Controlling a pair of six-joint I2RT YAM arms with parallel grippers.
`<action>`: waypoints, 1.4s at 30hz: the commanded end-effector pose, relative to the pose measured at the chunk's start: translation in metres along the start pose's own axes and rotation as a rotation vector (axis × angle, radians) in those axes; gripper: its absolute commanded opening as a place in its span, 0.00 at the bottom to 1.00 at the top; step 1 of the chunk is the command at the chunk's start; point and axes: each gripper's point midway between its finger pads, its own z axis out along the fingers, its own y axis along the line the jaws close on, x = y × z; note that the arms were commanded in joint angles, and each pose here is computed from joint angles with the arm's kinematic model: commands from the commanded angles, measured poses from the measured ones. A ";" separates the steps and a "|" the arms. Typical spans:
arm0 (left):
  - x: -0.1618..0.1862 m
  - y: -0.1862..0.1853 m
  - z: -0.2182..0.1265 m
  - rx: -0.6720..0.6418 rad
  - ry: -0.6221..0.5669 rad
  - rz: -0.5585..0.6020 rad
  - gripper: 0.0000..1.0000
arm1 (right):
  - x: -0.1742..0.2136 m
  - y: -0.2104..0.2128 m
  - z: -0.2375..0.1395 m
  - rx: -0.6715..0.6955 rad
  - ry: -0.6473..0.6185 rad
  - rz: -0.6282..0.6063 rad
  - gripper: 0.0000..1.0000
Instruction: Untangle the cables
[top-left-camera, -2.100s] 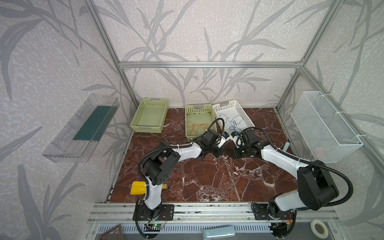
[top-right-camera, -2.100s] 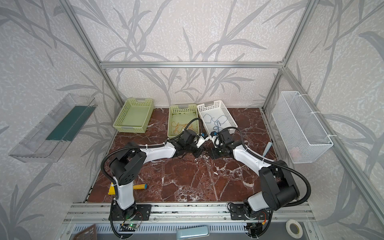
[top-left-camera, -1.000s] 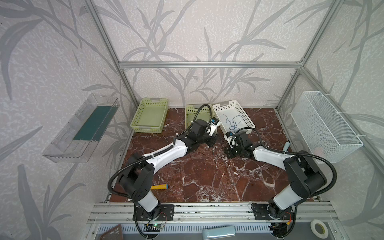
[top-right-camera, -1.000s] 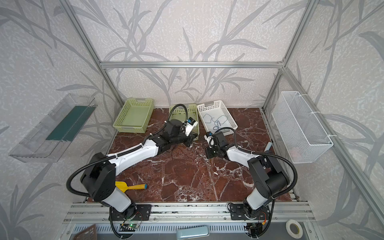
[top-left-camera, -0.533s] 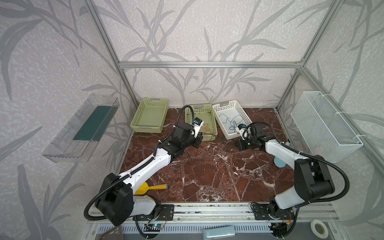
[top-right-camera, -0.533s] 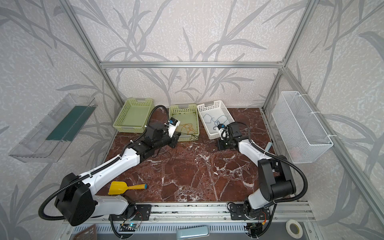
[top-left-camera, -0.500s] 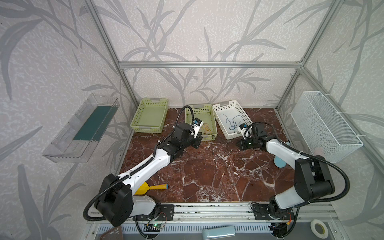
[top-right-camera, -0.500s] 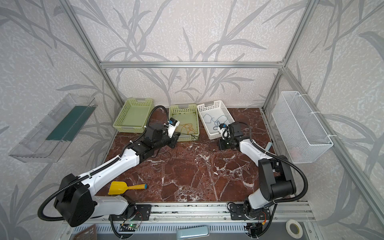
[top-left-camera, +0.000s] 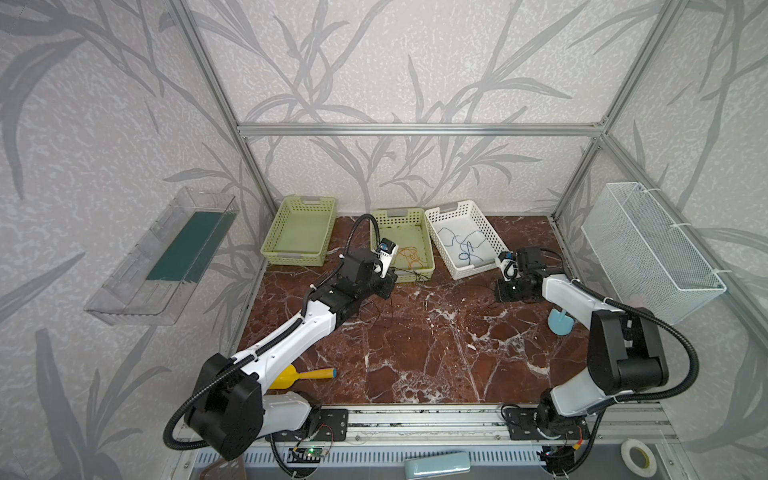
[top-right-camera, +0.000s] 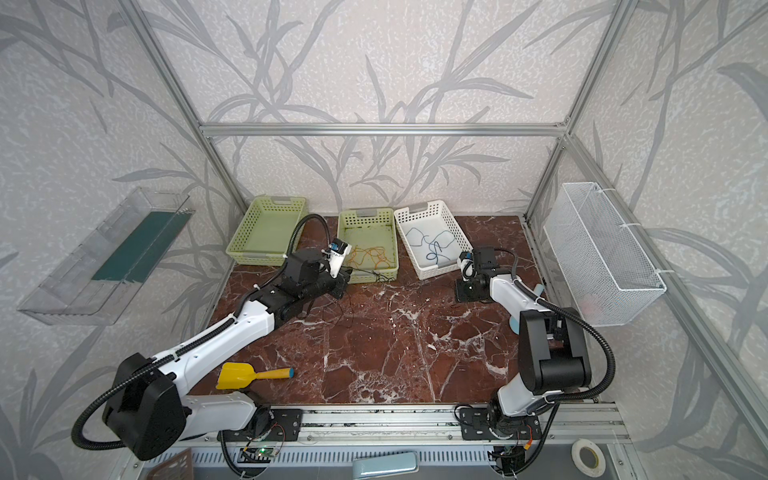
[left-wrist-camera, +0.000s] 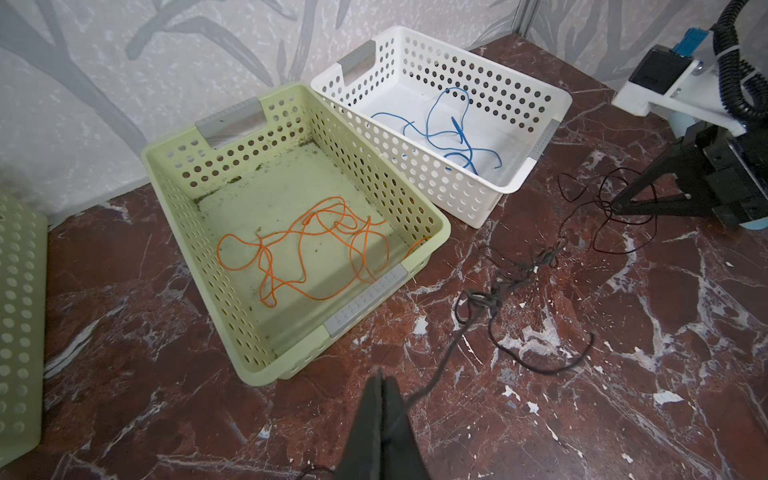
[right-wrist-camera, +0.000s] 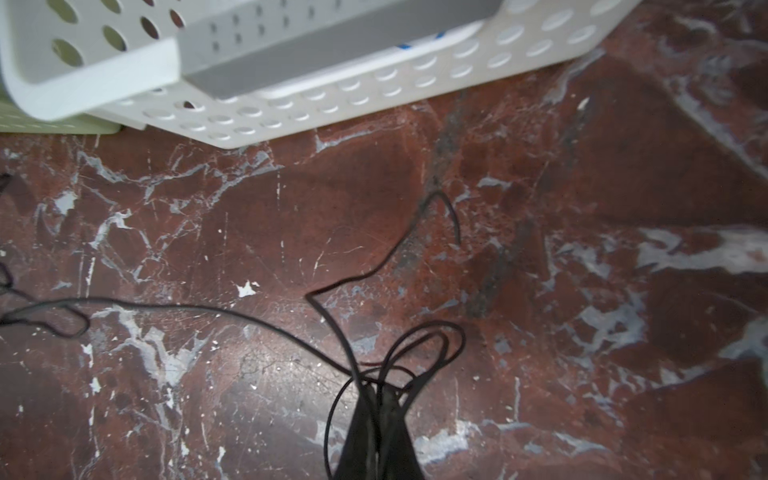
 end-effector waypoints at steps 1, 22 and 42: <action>0.003 -0.005 0.002 0.033 0.004 -0.002 0.00 | 0.000 -0.014 -0.005 0.075 0.022 -0.008 0.01; -0.005 -0.055 0.018 0.294 -0.005 -0.004 0.00 | -0.010 0.150 -0.038 -0.340 -0.317 -0.476 0.65; -0.044 -0.079 -0.011 0.290 -0.057 0.142 0.00 | -0.026 0.277 -0.049 -0.631 -0.493 -0.550 0.58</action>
